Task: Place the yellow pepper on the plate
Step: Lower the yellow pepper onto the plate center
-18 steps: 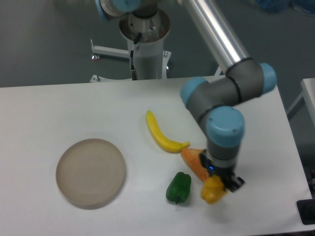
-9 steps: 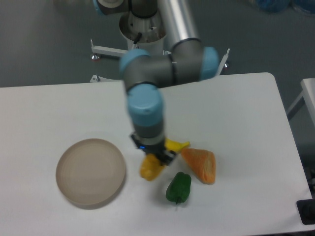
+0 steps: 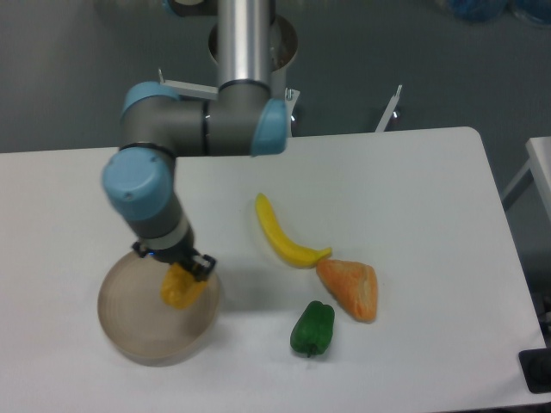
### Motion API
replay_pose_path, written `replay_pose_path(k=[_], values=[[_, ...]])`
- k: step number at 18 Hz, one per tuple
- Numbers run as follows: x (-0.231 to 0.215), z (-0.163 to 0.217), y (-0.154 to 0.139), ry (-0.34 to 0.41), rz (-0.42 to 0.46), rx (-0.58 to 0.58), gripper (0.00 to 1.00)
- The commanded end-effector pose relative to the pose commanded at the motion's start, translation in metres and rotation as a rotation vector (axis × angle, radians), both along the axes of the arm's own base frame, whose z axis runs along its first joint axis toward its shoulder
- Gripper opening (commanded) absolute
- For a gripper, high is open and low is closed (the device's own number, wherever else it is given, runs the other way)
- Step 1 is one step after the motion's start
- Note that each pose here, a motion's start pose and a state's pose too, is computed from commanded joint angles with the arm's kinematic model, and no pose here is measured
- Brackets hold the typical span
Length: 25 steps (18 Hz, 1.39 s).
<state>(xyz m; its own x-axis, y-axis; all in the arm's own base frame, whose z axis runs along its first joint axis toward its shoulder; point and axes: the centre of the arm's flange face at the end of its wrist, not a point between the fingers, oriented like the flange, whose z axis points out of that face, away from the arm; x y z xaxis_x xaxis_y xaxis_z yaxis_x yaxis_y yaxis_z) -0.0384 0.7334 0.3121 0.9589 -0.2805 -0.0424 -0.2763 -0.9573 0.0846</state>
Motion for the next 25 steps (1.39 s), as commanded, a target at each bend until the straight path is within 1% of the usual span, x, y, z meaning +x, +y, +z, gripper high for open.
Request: replay_pose_path(k=[3,6,12,19,20,21,22,23,25], values=[[0.011,-0.011,0.003,-0.013,-0.009,-0.012,0.45],[0.019,-0.021,0.005,-0.007,-0.008,-0.025,0.45],[0.019,-0.036,0.008,-0.007,-0.008,-0.042,0.45],[0.019,-0.035,0.008,-0.007,-0.009,-0.039,0.47],[0.019,-0.033,0.008,-0.006,-0.009,-0.035,0.53],[0.019,-0.032,0.008,-0.006,-0.014,-0.031,0.72],[0.018,-0.029,0.009,-0.005,-0.017,-0.025,0.97],[0.018,-0.025,0.009,-0.004,-0.017,-0.022,1.0],[0.018,-0.02,0.009,-0.003,-0.018,-0.015,1.0]])
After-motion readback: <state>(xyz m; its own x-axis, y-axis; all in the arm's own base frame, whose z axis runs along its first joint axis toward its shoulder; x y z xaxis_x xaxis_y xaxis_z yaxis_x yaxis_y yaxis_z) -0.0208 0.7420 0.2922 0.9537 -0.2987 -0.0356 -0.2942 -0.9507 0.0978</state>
